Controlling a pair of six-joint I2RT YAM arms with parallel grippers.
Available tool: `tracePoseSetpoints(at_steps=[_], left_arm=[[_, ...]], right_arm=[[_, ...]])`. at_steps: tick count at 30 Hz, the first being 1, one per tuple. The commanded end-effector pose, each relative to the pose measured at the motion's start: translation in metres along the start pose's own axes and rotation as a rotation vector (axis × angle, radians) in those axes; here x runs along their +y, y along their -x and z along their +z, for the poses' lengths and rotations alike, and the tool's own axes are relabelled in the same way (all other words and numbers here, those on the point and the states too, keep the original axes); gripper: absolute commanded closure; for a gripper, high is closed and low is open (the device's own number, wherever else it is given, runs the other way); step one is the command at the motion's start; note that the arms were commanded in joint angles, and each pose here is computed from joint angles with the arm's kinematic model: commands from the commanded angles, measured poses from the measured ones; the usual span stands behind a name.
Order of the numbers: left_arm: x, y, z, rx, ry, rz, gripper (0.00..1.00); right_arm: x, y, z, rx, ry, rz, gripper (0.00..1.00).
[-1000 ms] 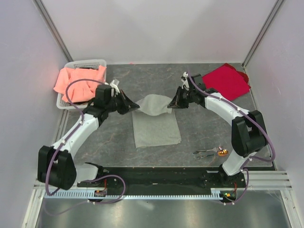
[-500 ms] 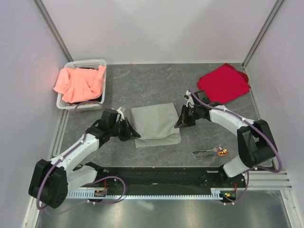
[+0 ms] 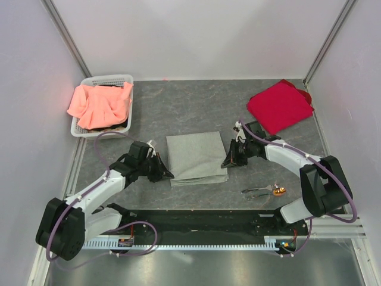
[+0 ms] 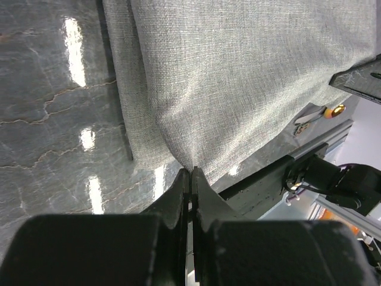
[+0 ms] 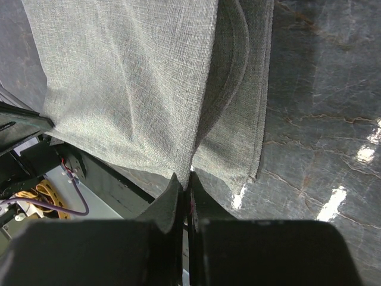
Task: Fold the napkin into a case and place the utensils inside
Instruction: Fold the rectangle-folded napkin at the center of the board.
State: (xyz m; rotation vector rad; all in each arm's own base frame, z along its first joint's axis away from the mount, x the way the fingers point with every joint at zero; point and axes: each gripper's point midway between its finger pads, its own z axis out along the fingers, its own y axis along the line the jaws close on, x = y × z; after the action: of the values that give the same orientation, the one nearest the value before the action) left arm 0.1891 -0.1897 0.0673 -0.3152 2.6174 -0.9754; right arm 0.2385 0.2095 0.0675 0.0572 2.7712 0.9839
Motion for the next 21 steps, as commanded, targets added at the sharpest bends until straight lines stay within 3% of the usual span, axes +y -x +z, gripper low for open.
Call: tracePoseSetpoints(at_steps=[1,5,7,8,9,10,12,13,14,16,21], left_arm=[[0.008,0.006,0.004,-0.032,0.044,0.006,0.98],[0.016,0.007,0.007,-0.040,0.074,0.002,0.98],[0.021,0.006,0.009,-0.040,0.092,0.004,0.95],[0.022,0.006,0.010,-0.039,0.095,0.006,0.92],[0.024,0.005,0.011,-0.033,0.099,0.009,0.87],[0.024,0.003,0.011,-0.021,0.096,0.009,0.75],[0.023,-0.001,0.010,-0.011,0.088,0.013,0.68],[0.024,-0.002,0.007,-0.026,0.093,0.012,0.54],[0.025,-0.003,0.005,-0.033,0.095,0.009,0.47],[0.023,0.000,0.001,-0.061,0.090,0.011,0.38],[0.015,0.021,-0.009,-0.133,0.121,0.027,0.35]], right_arm=[[0.005,0.002,-0.002,-0.028,0.031,-0.012,1.00],[-0.004,-0.003,0.004,-0.013,0.012,-0.008,0.99],[-0.014,-0.008,0.010,0.008,-0.014,-0.010,0.91],[-0.018,-0.008,0.012,0.015,-0.024,-0.023,0.76],[-0.021,-0.010,0.013,0.021,-0.035,-0.028,0.68],[-0.022,-0.012,0.013,0.033,-0.040,-0.028,0.62],[-0.021,-0.013,0.010,0.030,-0.036,-0.043,0.48],[-0.023,-0.016,0.009,0.036,-0.041,-0.045,0.44],[-0.024,-0.016,0.007,0.032,-0.049,-0.051,0.39],[-0.024,-0.015,0.004,0.026,-0.055,-0.079,0.36],[-0.031,0.007,-0.002,-0.028,-0.147,-0.151,0.35]])
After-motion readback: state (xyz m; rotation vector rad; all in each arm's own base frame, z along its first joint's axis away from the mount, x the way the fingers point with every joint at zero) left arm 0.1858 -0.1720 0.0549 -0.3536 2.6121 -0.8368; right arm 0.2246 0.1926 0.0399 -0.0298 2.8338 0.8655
